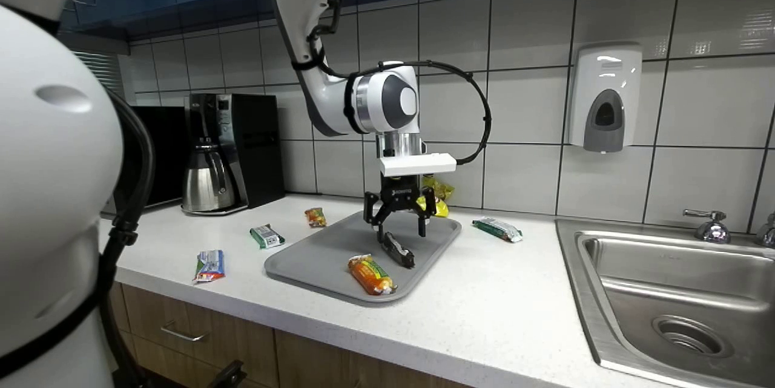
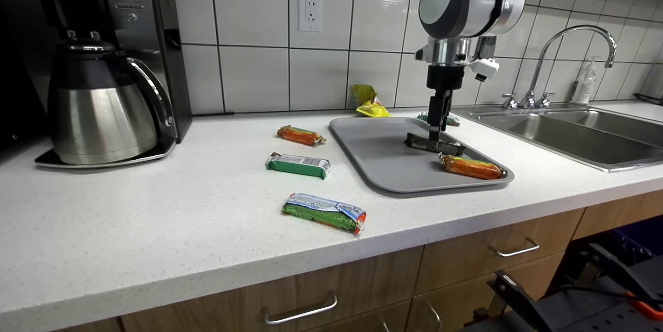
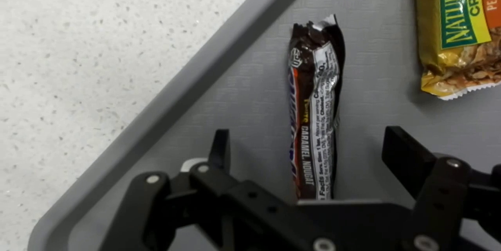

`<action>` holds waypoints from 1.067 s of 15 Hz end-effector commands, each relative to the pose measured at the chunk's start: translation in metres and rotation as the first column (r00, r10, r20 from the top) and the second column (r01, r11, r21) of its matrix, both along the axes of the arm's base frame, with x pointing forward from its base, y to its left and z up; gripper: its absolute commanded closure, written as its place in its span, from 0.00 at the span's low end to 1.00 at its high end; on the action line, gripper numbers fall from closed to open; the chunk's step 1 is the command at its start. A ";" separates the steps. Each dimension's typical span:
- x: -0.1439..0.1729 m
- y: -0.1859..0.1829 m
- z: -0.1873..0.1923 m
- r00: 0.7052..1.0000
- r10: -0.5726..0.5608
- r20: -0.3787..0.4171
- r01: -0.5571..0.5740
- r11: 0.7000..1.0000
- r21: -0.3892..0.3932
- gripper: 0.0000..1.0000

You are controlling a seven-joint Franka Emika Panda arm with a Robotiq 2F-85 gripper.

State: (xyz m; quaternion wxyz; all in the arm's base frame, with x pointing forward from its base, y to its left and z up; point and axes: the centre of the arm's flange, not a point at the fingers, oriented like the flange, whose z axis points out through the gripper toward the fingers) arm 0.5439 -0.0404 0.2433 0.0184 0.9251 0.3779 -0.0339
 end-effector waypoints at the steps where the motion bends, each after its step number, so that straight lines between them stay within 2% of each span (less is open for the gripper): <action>1: 0.001 -0.001 0.001 1.000 -0.004 0.005 0.004 1.000 -0.001 0.00; 8: 0.015 -0.015 0.007 1.000 -0.024 0.015 0.024 1.000 -0.002 0.00; 16: 0.051 -0.054 0.017 0.994 -0.084 0.065 0.086 0.996 -0.020 0.00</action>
